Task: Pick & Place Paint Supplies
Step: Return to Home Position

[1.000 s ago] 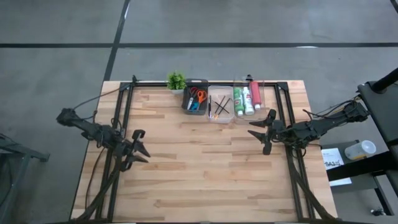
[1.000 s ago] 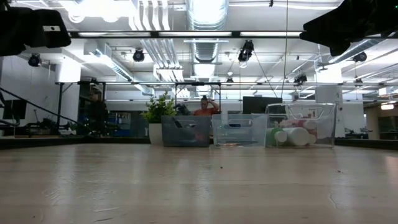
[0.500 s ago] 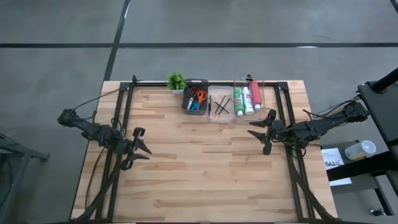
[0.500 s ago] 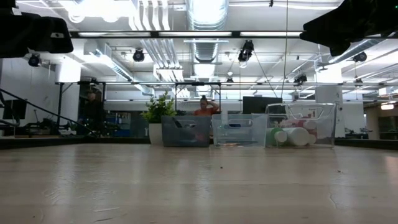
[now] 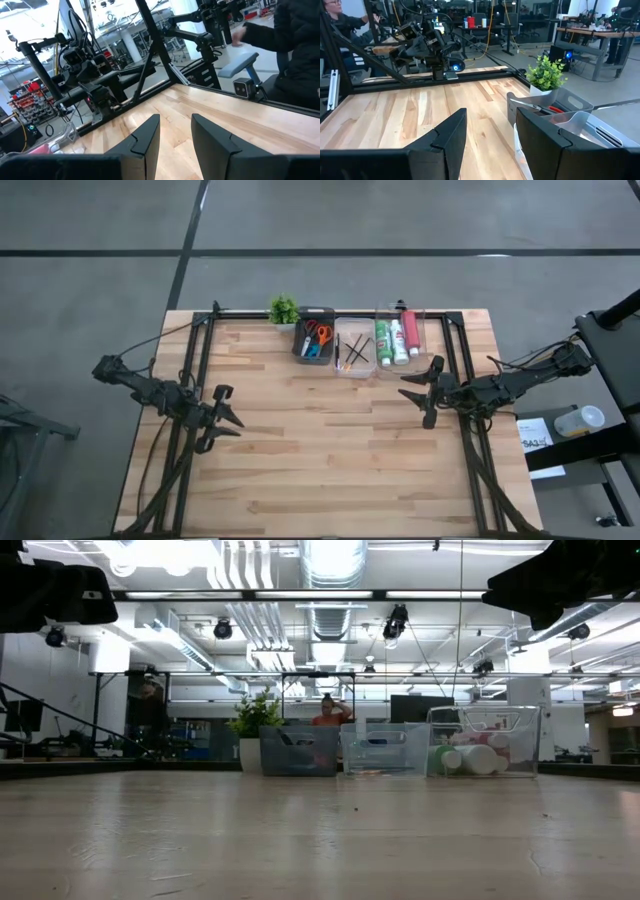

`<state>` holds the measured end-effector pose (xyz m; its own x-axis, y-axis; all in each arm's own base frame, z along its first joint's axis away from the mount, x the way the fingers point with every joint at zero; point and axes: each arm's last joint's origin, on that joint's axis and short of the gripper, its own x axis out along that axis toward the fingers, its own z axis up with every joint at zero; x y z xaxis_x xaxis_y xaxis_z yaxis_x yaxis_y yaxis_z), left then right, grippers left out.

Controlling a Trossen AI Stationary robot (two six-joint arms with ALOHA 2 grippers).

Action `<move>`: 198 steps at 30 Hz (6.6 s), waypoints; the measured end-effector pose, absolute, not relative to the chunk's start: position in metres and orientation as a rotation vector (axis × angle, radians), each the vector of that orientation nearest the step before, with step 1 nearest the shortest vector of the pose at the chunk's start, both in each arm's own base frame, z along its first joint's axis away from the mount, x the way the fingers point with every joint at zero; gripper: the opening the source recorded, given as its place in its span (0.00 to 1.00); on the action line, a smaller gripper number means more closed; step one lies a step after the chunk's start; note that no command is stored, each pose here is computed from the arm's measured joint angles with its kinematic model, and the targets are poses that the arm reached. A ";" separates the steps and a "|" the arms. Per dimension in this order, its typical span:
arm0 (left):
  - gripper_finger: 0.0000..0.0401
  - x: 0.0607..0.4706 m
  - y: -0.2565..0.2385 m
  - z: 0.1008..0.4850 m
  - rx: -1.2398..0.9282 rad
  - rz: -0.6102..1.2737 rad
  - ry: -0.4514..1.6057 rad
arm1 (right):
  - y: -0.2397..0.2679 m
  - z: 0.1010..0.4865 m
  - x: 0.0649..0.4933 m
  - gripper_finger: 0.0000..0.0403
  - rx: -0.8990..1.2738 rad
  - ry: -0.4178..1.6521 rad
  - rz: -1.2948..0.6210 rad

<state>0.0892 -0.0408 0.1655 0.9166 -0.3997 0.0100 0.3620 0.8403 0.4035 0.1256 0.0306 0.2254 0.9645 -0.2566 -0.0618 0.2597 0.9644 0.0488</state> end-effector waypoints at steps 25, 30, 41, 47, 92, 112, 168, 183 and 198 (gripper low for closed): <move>0.29 0.089 -0.041 0.165 0.411 -0.403 -0.094 | 0.039 0.219 0.126 0.42 0.044 0.016 0.045; 0.29 0.089 -0.041 0.165 0.411 -0.403 -0.095 | 0.036 0.193 0.120 0.42 0.084 0.060 0.046; 0.29 0.089 -0.041 0.165 0.410 -0.403 -0.094 | 0.029 0.167 0.102 0.42 0.124 0.019 0.044; 0.29 0.089 -0.041 0.165 0.410 -0.404 -0.094 | 0.025 0.174 0.092 0.42 0.123 -0.013 0.024; 0.29 0.090 -0.041 0.164 0.413 -0.405 -0.082 | 0.030 0.169 0.094 0.42 0.026 -0.028 0.167; 0.29 0.090 -0.041 0.164 0.413 -0.405 -0.082 | 0.036 0.159 0.100 0.42 0.115 0.108 0.290; 0.29 0.090 -0.041 0.164 0.413 -0.405 -0.083 | 0.044 0.159 0.097 0.42 0.255 0.170 0.562; 0.29 0.090 -0.041 0.164 0.412 -0.405 -0.082 | 0.044 0.159 0.097 0.42 0.255 0.170 0.562; 0.29 0.090 -0.041 0.164 0.413 -0.405 -0.083 | 0.044 0.159 0.097 0.42 0.254 0.170 0.561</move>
